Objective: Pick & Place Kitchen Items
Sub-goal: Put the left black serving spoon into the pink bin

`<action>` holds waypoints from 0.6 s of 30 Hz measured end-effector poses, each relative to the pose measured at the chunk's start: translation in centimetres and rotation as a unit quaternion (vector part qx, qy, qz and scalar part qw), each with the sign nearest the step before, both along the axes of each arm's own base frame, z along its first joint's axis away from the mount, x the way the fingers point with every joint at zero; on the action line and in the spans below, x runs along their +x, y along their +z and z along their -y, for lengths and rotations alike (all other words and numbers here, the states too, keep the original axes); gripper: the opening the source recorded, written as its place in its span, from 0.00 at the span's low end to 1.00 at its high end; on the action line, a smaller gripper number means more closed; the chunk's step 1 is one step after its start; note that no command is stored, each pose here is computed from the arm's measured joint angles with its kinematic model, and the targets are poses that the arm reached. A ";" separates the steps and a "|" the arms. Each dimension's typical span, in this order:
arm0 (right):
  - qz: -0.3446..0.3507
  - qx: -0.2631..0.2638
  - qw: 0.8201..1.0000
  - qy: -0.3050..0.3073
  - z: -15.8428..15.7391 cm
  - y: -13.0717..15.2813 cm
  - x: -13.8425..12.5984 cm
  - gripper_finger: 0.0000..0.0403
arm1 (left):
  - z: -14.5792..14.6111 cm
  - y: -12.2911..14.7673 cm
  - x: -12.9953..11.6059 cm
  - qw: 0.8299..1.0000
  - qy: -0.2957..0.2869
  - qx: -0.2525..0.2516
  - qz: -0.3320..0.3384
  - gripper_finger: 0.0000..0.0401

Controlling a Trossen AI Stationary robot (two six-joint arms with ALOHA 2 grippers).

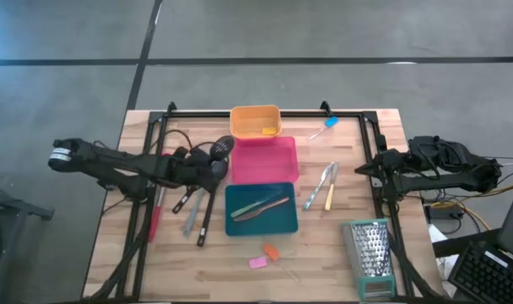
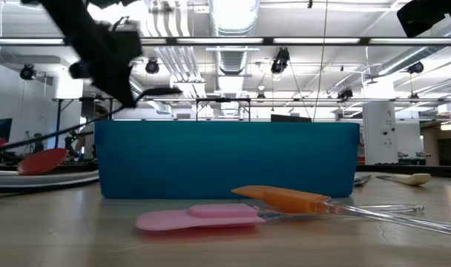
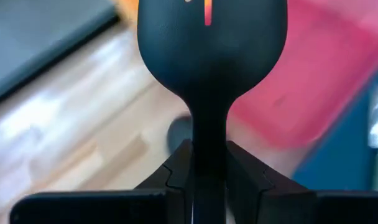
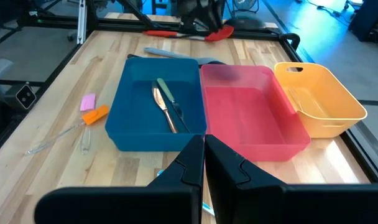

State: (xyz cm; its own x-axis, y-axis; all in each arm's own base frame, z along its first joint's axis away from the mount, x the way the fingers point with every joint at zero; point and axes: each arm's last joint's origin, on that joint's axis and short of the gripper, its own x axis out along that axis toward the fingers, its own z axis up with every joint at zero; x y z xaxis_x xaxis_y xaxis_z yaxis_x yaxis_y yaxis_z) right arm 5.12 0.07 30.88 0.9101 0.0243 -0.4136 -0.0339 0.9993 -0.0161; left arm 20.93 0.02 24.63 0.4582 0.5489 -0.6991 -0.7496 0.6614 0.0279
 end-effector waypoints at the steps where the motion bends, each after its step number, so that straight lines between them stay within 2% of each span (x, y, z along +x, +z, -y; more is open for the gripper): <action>1: 0.000 0.000 1.000 0.000 0.0 0.0 0.0 0.02 | 0.0 0.9 0.4 1.000 -0.012 0.007 0.004 0.16; 5: 0.000 0.000 1.000 0.000 0.0 0.0 0.0 0.02 | -0.6 4.5 2.4 0.997 -0.070 0.011 0.012 0.16; 10: 0.000 0.000 1.000 0.000 0.0 0.0 0.0 0.02 | -2.8 8.2 5.4 0.991 -0.131 -0.022 -0.008 0.16; 14: 0.000 0.000 1.000 0.000 0.0 0.0 0.0 0.02 | -5.2 9.7 8.0 0.988 -0.136 -0.033 -0.068 0.16; 18: 0.000 0.001 1.000 0.000 0.0 0.0 0.0 0.02 | -6.9 9.8 11.1 0.979 -0.165 -0.059 -0.103 0.16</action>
